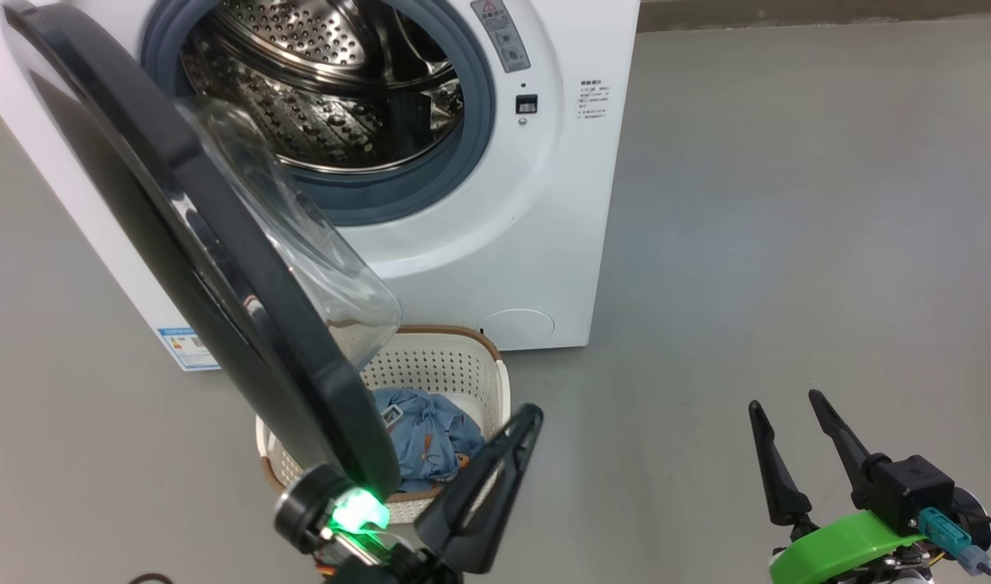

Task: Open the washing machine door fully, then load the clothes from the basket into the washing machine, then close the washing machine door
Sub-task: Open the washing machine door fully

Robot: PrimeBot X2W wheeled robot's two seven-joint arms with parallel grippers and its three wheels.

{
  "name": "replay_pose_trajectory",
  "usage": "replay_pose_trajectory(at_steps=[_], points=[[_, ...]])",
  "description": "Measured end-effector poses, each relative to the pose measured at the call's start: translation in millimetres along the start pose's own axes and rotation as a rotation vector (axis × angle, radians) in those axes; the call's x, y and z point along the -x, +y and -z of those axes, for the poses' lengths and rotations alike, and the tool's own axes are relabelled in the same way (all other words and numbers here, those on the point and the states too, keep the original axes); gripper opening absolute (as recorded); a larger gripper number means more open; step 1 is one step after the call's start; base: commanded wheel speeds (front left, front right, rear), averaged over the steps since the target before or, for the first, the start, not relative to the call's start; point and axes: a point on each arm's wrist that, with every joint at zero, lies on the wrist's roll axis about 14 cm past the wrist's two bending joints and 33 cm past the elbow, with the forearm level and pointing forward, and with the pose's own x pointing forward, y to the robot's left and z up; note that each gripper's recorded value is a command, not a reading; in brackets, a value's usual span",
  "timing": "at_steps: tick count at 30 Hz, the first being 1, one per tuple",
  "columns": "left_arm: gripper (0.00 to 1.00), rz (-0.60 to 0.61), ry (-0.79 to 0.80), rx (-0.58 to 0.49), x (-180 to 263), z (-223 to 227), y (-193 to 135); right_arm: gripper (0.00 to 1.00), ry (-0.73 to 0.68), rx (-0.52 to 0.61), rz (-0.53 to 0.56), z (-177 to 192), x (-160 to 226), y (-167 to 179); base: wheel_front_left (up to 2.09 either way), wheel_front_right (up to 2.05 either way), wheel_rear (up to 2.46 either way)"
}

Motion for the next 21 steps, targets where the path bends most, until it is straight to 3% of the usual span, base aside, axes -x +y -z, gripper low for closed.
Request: replay_pose_trajectory(at_steps=[10, 21], points=[[0.00, 0.005, 0.173, 0.061, 13, 56, -4, 1.00, 0.021, 0.001, 0.011, 7, 1, -5, 0.00, 0.00, 0.00], [0.00, -0.092, 0.331, 0.054, 32, 105, 24, 1.00, 0.045, -0.011, 0.017, 16, -1, -8, 0.00, 0.00, 0.00]])
